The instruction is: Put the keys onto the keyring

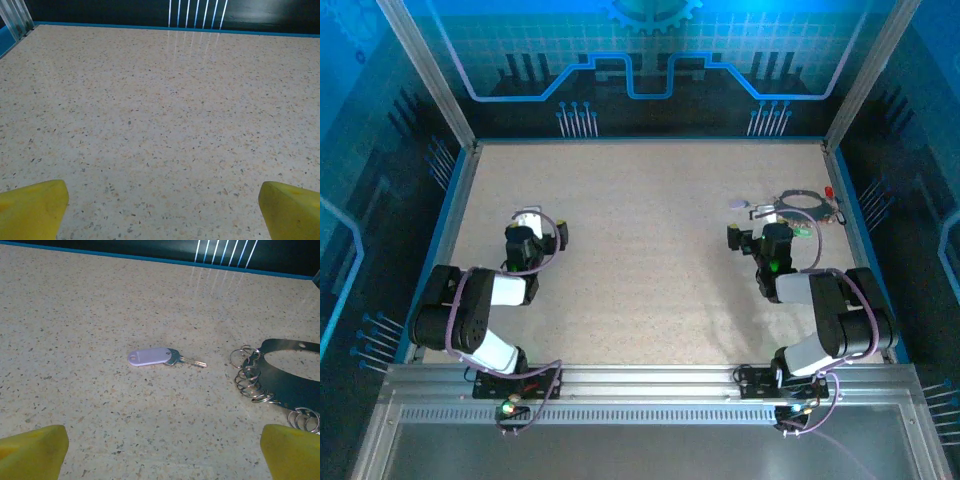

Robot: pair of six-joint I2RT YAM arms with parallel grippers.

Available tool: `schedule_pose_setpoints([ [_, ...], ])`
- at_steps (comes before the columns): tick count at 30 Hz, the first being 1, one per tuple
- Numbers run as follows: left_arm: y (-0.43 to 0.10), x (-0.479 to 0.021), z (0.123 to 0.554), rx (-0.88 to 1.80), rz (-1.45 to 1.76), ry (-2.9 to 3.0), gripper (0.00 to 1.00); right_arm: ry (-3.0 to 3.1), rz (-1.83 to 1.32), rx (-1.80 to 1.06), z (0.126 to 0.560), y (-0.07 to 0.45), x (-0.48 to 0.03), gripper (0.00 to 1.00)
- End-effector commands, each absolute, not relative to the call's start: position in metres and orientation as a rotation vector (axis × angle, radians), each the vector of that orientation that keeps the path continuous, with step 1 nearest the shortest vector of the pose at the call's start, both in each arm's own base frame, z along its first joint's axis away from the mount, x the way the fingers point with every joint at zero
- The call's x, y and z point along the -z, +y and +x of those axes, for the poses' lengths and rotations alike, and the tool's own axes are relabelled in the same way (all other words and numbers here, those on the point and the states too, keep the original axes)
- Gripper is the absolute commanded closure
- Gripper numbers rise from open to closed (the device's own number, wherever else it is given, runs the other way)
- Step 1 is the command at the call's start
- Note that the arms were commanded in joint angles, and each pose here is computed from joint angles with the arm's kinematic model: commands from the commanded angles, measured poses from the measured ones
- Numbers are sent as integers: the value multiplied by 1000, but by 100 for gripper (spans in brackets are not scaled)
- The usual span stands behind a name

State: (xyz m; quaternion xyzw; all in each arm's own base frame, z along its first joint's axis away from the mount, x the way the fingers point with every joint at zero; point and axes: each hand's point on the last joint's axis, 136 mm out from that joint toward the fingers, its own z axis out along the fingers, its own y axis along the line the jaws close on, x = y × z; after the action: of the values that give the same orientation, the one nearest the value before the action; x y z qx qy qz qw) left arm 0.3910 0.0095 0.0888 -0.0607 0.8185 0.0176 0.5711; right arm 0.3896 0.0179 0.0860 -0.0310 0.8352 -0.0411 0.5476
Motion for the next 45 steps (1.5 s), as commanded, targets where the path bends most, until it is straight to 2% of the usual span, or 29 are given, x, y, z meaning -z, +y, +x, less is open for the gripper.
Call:
schedule_pose_setpoints([
  [1,7,-96,397,-22,-139,1896,1,1953,-32,101,396,12,-96,0],
  [24,16,-96,395,-51,-189,1884,1,1948,-26,101,395,11,-97,0],
  [30,34,-144,381,-130,-304,1856,1,1864,-11,146,379,10,-119,0],
  [33,32,-194,373,-87,-333,1840,1,1927,79,189,376,-2,-150,0],
  [36,27,-238,362,-9,-375,1811,1,1987,303,213,374,-28,-184,0],
  [38,38,-264,350,24,-547,1785,1,2025,540,265,367,-54,-196,0],
  [41,47,-277,336,129,-806,1797,1,2073,916,344,351,-85,-188,0],
  [45,22,-280,356,170,-548,1955,1,2263,974,233,376,-85,-154,0],
])
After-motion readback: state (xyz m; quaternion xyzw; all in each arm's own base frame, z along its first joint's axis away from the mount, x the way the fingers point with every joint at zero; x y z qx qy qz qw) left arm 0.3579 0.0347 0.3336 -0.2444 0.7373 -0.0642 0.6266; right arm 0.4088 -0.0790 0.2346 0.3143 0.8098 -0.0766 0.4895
